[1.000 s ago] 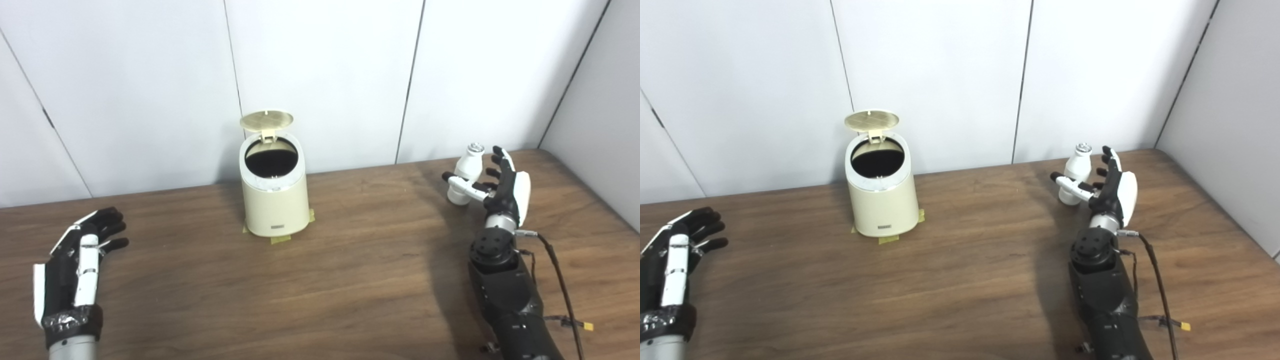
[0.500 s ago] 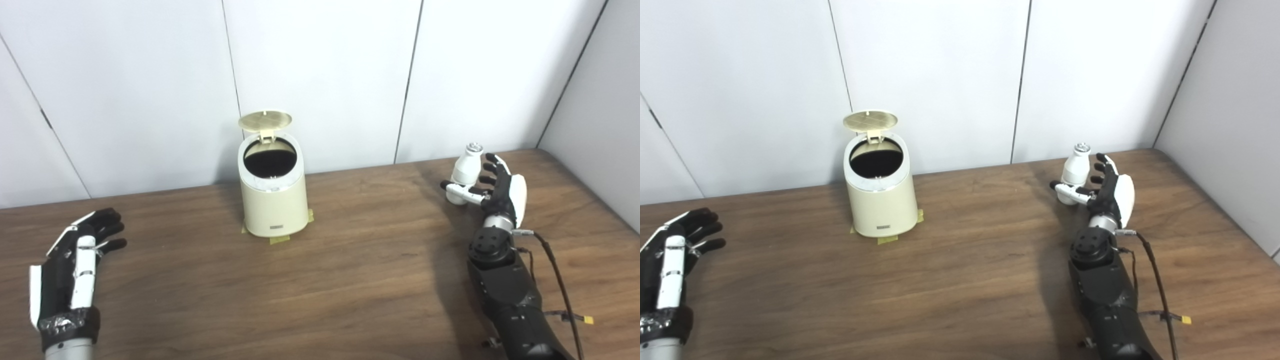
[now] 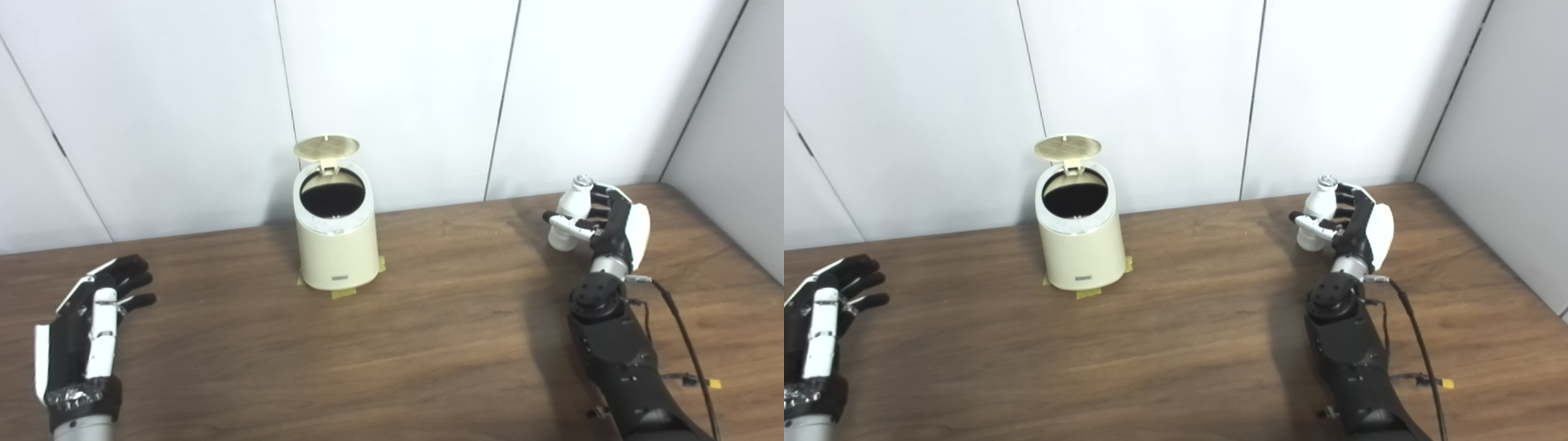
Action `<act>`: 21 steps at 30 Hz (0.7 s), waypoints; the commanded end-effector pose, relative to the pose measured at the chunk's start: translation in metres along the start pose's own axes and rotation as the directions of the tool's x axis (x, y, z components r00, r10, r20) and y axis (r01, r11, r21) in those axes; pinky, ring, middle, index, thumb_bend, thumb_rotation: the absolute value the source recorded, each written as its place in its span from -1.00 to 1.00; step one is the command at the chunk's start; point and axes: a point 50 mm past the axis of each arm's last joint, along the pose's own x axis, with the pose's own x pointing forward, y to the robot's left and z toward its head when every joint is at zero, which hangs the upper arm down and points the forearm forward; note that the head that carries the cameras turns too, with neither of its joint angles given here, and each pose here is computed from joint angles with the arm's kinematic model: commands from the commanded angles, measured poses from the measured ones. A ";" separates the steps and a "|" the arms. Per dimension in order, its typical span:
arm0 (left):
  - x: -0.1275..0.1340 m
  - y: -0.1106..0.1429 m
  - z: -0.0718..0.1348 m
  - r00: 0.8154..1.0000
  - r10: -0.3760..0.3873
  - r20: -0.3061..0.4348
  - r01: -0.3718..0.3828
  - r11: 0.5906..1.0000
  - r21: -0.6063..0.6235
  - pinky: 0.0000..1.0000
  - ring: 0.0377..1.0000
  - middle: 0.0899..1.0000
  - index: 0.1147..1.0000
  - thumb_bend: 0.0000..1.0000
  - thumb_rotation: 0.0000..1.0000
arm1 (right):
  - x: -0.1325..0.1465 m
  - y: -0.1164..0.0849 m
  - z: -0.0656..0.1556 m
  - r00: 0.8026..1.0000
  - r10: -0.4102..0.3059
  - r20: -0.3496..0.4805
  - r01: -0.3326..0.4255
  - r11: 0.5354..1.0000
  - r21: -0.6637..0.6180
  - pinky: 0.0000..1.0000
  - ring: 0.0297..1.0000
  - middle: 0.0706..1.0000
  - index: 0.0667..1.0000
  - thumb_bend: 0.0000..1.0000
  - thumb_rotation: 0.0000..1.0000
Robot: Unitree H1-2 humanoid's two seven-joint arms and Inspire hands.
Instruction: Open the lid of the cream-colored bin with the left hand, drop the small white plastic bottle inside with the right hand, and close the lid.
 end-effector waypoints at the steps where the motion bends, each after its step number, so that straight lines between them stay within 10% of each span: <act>1: 0.005 -0.002 0.017 0.997 -0.005 0.077 0.005 1.000 0.004 0.25 0.40 0.36 0.30 -0.50 0.43 | 0.026 -0.010 0.038 0.991 -0.051 0.127 0.044 0.997 0.061 -0.24 -0.16 -0.08 -0.10 0.04 -1.00; 21: 0.005 -0.006 0.014 0.999 -0.014 0.050 0.014 1.000 0.010 0.33 0.45 0.41 0.34 -0.53 0.42 | 0.021 -0.013 0.044 0.990 -0.034 0.139 0.022 0.996 0.089 -0.23 -0.14 -0.06 -0.12 0.04 -1.00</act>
